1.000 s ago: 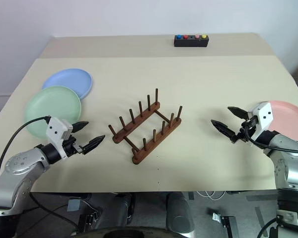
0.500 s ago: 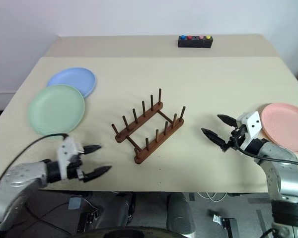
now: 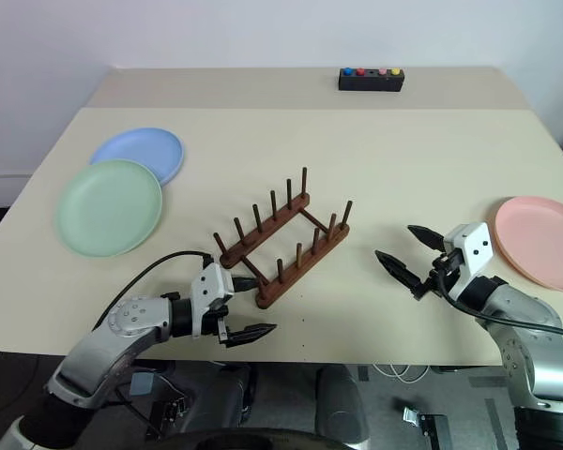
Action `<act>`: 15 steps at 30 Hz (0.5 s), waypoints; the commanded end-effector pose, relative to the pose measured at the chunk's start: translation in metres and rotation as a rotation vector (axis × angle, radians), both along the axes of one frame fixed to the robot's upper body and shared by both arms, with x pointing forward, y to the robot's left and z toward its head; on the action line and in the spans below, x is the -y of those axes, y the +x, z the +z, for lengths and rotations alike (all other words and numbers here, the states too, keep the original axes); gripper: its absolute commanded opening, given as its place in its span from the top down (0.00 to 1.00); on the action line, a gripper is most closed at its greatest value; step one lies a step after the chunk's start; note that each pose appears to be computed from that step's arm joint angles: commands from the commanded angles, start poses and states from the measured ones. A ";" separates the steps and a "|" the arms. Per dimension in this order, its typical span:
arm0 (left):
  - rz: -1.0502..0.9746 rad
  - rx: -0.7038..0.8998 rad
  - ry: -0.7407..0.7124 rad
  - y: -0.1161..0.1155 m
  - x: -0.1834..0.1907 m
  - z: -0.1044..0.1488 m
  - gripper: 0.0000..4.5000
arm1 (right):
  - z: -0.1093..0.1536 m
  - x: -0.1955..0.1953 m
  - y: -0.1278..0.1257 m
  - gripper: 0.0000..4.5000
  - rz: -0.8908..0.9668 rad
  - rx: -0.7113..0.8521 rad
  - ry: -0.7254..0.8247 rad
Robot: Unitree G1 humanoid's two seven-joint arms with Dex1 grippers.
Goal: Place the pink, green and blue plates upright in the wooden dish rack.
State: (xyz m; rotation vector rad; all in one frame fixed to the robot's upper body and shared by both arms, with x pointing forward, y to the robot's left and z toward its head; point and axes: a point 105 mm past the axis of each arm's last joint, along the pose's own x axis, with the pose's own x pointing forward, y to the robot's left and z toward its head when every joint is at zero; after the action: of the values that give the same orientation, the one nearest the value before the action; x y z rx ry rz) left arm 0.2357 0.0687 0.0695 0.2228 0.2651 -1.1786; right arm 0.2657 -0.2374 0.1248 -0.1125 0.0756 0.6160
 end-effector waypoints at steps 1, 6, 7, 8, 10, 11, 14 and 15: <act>0.028 0.009 0.021 0.008 0.001 -0.003 0.30 | 0.011 -0.002 -0.003 0.00 -0.003 0.045 0.008; 0.052 0.040 0.019 0.015 0.001 0.002 0.80 | 0.010 -0.001 -0.004 0.00 -0.006 0.045 0.009; 0.060 0.048 0.018 0.016 0.001 0.004 0.82 | 0.010 0.000 -0.003 0.00 -0.006 0.046 0.010; 0.065 0.053 0.018 0.017 0.001 0.006 0.82 | 0.010 0.000 -0.002 0.00 -0.006 0.046 0.011; 0.078 0.075 0.025 0.019 0.000 0.009 0.82 | 0.010 0.000 0.000 0.00 -0.006 0.049 0.011; 0.089 0.093 0.031 0.022 -0.001 0.011 0.82 | 0.009 0.000 0.001 0.00 -0.006 0.050 0.012; 0.109 0.121 0.033 0.030 -0.006 0.016 0.82 | 0.009 0.001 0.002 0.00 -0.006 0.051 0.014; 0.110 0.124 0.030 0.032 -0.007 0.018 0.82 | 0.008 0.001 0.002 0.00 -0.006 0.050 0.015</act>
State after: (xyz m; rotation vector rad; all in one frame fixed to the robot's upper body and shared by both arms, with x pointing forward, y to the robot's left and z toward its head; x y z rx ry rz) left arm 0.2613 0.0704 0.0785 0.2906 0.2156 -1.0755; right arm 0.2672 -0.2386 0.1252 -0.1098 0.0654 0.6058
